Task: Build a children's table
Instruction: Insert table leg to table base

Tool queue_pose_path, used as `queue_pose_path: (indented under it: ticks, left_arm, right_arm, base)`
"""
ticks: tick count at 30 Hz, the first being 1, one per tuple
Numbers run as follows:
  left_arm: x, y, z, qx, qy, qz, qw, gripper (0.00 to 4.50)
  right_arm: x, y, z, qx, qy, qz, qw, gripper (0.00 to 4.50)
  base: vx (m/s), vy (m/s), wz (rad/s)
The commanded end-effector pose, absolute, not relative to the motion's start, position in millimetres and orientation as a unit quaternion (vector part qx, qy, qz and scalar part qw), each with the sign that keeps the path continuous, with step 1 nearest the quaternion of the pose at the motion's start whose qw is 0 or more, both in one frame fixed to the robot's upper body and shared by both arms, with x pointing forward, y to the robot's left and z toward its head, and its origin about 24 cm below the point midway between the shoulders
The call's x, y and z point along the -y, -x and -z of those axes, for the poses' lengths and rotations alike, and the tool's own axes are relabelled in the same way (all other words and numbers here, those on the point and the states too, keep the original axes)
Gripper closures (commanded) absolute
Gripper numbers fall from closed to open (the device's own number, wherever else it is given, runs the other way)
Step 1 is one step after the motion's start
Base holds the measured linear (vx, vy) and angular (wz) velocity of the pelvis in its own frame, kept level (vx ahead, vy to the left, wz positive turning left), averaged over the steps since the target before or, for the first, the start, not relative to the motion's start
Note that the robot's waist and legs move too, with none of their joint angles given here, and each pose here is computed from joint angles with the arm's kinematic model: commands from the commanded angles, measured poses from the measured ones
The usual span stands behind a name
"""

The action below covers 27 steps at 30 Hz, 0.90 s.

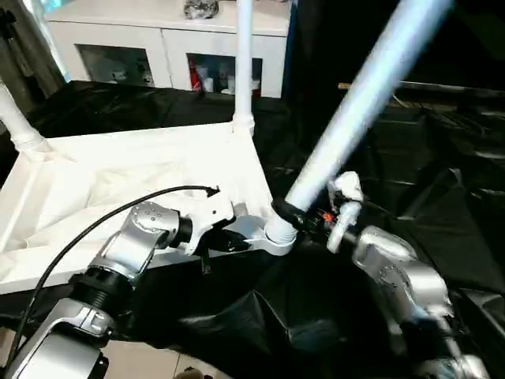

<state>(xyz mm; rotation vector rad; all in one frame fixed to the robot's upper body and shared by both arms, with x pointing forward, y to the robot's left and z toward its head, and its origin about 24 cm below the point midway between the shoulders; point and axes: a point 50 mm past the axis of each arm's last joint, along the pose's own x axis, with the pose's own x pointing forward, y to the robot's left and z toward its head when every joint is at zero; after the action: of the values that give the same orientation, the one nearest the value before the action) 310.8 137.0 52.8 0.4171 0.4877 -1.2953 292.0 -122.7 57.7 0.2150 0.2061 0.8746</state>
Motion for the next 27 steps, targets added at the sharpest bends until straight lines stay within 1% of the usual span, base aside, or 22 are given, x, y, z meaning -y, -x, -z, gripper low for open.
queue_pose_path:
  ticks: [1, 3, 6, 8, 10, 12, 15, 18, 21, 24, 27]
  left_arm:
    - [-139.9, -318.1, -68.1, -0.198, -0.203, 0.584, 0.761, 4.5]
    - [-139.7, -318.3, -68.7, -0.197, -0.203, 0.584, 0.761, 4.5]
    - [-139.9, -318.1, -68.4, -0.198, -0.203, 0.583, 0.761, 4.5]
    - [-140.6, -318.0, -68.7, -0.199, -0.205, 0.584, 0.76, 4.5]
    - [-140.9, -318.0, -69.1, -0.2, -0.208, 0.586, 0.757, 4.5]
    - [-140.6, -318.1, -69.3, -0.2, -0.21, 0.588, 0.755, 4.5]
    - [-139.9, -318.0, -69.4, -0.2, -0.211, 0.59, 0.754, 4.5]
    - [-139.3, -317.7, -69.7, -0.199, -0.212, 0.592, 0.752, 4.5]
    - [-138.9, -318.0, -69.9, -0.198, -0.212, 0.592, 0.752, 4.5]
    - [-138.9, -318.2, -70.2, -0.197, -0.212, 0.592, 0.752, 4.5]
    - [-138.9, -318.4, -70.7, -0.195, -0.212, 0.592, 0.753, 4.5]
  right_arm:
    - [128.7, -280.5, -30.3, -0.179, -0.074, -0.414, 0.89, 2.62]
    - [124.7, -280.8, -29.9, -0.185, -0.065, -0.417, 0.887, 2.62]
    - [124.6, -281.3, -28.4, -0.188, -0.061, -0.411, 0.89, 2.62]
    - [122.1, -282.1, -28.3, -0.19, -0.044, -0.417, 0.888, 2.62]
    - [116.4, -283.8, -28.7, -0.195, -0.014, -0.433, 0.88, 2.62]
    - [111.6, -285.1, -28.5, -0.203, 0.004, -0.447, 0.871, 2.62]
    - [108.1, -286.1, -27.8, -0.212, 0.019, -0.459, 0.863, 2.62]
    - [104.9, -284.4, -25.6, -0.228, 0.034, -0.483, 0.844, 2.62]
    - [105.6, -282.7, -22.8, -0.232, 0.044, -0.496, 0.836, 2.62]
    - [107.3, -282.0, -20.8, -0.233, 0.046, -0.498, 0.834, 2.62]
    - [109.2, -281.5, -20.3, -0.232, 0.035, -0.499, 0.834, 2.62]
  base:
    - [0.0, 0.0, 0.0]
    - [0.0, 0.0, 0.0]
    - [0.0, 0.0, 0.0]
    - [0.0, 0.0, 0.0]
    - [0.0, 0.0, 0.0]
    - [0.0, 0.0, 0.0]
    - [0.0, 0.0, 0.0]
    - [0.0, 0.0, 0.0]
    - [0.0, 0.0, 0.0]
    - [0.0, 0.0, 0.0]
    - [0.0, 0.0, 0.0]
